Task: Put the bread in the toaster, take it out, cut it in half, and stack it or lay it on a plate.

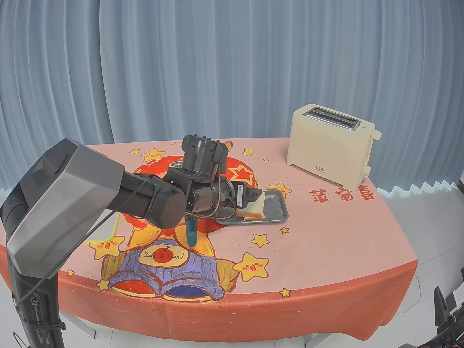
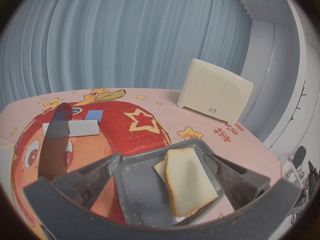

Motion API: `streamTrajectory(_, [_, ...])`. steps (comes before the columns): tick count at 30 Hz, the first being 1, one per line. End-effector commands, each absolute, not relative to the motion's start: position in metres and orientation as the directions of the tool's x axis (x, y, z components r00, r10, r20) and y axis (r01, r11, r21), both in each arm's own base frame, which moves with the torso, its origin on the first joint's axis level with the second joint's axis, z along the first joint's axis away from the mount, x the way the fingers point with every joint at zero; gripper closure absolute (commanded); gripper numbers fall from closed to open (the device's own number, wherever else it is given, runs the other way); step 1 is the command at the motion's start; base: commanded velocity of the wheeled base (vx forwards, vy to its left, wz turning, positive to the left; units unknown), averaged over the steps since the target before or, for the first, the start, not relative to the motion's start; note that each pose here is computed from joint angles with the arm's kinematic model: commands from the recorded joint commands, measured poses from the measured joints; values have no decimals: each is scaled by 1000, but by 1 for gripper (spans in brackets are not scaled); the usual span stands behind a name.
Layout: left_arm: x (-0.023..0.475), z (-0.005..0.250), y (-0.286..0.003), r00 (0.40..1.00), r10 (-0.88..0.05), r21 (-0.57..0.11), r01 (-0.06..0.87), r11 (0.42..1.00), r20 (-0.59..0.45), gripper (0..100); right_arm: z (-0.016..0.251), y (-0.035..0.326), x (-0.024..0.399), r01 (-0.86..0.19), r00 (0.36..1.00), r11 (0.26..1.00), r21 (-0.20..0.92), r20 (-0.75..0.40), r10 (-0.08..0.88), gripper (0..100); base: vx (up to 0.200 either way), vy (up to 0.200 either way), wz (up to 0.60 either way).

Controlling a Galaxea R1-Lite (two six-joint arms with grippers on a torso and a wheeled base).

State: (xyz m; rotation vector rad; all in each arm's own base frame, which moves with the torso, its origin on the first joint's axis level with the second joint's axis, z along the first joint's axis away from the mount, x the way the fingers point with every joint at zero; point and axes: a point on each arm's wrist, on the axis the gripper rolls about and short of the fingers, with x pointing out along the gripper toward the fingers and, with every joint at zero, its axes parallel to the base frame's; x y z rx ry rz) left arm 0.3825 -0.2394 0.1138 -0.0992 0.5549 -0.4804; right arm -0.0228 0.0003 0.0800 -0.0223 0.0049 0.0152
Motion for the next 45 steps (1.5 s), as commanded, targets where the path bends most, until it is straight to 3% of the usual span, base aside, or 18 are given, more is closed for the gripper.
streamTrajectory(1, [381, 116, -240, 744, -466, -219, 413, 884, -479, 0, 75, 0, -23, -15, 1000, 1000, -23, -5, 15, 0, 0, 0, 0])
streamTrajectory(21, [365, 144, -229, 762, -479, -246, 411, 878, -436, 0, 75, 0, -23, -15, 1000, 1000, -23, -5, 15, 0, 0, 0, 0])
streamTrajectory(29, [352, 170, -220, 813, -502, -256, 439, 861, -295, 0, 75, 0, -23, -15, 1000, 1000, -23, -5, 15, 0, 0, 0, 0])
streamTrajectory(36, [327, 203, -204, 828, -512, -260, 454, 852, -231, 0, 75, 0, -23, -15, 1000, 1000, -23, -5, 15, 0, 0, 0, 0])
streamTrajectory(39, [304, 222, -189, 835, -515, -262, 461, 848, -194, 0, 75, 0, -23, -15, 1000, 1000, -23, -5, 15, 0, 0, 0, 0])
streamTrajectory(45, [275, 234, -154, 878, -469, -250, 436, 865, -92, 0, 75, 0, -23, -15, 1000, 1000, -23, -5, 15, 0, 0, 0, 0])
